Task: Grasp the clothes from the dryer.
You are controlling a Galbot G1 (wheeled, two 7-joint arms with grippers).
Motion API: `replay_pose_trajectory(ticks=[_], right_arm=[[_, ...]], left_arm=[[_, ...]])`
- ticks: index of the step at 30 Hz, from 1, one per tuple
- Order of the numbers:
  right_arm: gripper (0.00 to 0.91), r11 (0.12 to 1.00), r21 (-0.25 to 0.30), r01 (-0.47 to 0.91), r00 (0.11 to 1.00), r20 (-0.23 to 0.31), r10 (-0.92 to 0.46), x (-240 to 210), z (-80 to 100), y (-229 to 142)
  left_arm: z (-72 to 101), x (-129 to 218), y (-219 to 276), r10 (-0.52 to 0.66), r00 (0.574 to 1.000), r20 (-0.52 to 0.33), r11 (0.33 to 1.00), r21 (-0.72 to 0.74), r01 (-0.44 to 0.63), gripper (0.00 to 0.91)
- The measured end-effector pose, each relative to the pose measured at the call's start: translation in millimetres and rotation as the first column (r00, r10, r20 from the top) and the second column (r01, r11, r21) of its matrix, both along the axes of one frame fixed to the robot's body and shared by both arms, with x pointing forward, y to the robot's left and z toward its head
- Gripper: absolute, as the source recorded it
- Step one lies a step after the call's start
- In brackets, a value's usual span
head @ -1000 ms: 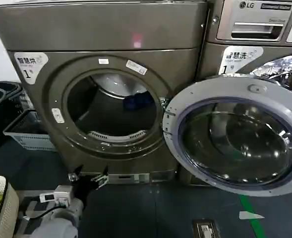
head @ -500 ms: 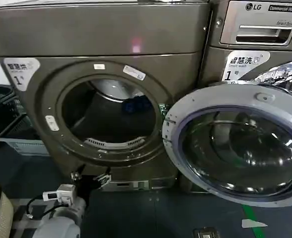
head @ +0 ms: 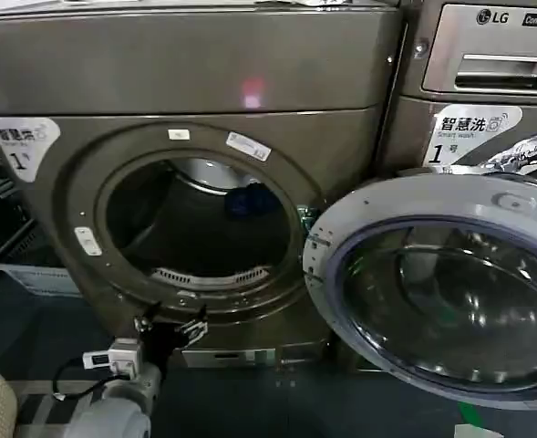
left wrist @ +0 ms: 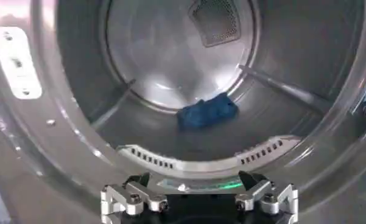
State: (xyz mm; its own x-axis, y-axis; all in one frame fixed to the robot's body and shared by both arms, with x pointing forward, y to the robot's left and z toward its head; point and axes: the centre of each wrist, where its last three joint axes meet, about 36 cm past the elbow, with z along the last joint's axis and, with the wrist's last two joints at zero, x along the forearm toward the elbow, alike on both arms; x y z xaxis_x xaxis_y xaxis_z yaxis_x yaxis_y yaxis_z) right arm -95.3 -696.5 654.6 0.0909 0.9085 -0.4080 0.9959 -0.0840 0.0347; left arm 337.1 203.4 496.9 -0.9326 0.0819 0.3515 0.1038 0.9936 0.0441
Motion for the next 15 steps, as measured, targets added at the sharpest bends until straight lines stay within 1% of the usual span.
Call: replay_pose_trajectory(ticks=[15], right_arm=[[0.907, 1.0, 0.006, 0.0, 1.0, 0.0, 0.0, 0.2, -2.8, -0.9]], left_arm=[[-0.7, 0.0, -0.4, 0.0, 1.0, -0.002, 1.0, 0.004, 0.0, 0.907]])
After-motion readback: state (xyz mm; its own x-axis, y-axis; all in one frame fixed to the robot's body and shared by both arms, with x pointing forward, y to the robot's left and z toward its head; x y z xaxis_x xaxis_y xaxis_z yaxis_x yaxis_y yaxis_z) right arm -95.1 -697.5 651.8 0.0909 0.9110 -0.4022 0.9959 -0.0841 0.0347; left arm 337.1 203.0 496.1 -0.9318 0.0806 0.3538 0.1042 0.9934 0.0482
